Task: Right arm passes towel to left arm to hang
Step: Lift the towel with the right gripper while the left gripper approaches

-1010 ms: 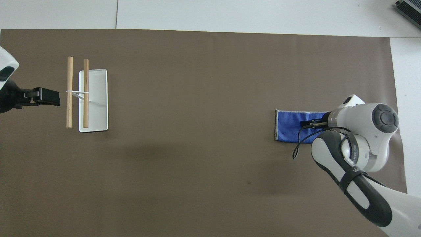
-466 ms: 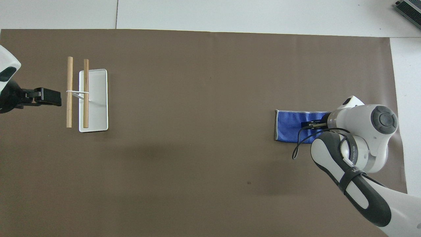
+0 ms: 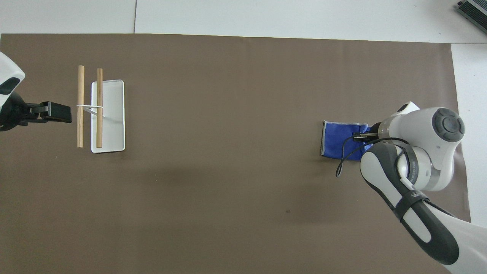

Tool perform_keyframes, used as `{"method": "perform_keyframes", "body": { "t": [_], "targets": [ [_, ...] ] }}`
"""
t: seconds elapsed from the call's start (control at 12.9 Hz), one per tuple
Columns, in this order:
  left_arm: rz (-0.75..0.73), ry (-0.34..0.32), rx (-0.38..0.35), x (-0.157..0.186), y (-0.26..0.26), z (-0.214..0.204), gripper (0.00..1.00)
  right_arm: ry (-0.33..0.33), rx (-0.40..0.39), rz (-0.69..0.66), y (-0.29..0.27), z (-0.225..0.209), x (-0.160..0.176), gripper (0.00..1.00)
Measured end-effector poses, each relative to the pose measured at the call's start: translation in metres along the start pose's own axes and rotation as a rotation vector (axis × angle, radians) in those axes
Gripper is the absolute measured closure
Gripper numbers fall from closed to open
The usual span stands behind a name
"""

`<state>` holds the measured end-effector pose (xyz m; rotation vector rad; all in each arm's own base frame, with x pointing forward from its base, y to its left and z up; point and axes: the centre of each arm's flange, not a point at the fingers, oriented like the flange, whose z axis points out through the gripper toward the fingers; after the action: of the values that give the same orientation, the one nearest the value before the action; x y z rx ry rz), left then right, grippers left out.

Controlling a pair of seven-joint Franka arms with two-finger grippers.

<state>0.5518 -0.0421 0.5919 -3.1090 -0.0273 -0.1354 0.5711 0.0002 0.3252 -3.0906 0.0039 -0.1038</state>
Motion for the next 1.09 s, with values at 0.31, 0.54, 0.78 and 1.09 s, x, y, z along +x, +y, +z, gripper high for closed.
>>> {"method": "perform_keyframes", "body": {
  "t": [0.31, 0.54, 0.78, 1.09],
  "targets": [
    [-0.021, -0.011, -0.034, -0.001, 0.002, 0.003, 0.00, 0.026, 0.066, 0.045, -0.019, -0.052, 0.024, 0.94],
    [-0.234, 0.004, -0.123, 0.002, 0.002, 0.010, 0.00, 0.073, 0.197, 0.133, -0.056, -0.093, 0.042, 0.94],
    [-0.477, 0.023, -0.216, -0.004, 0.013, 0.028, 0.00, 0.100, 0.341, 0.274, -0.096, -0.127, 0.054, 0.94],
    [-0.924, 0.001, -0.353, -0.015, 0.065, 0.028, 0.00, 0.050, 0.637, 0.515, -0.132, -0.155, 0.060, 0.94]
  ]
}}
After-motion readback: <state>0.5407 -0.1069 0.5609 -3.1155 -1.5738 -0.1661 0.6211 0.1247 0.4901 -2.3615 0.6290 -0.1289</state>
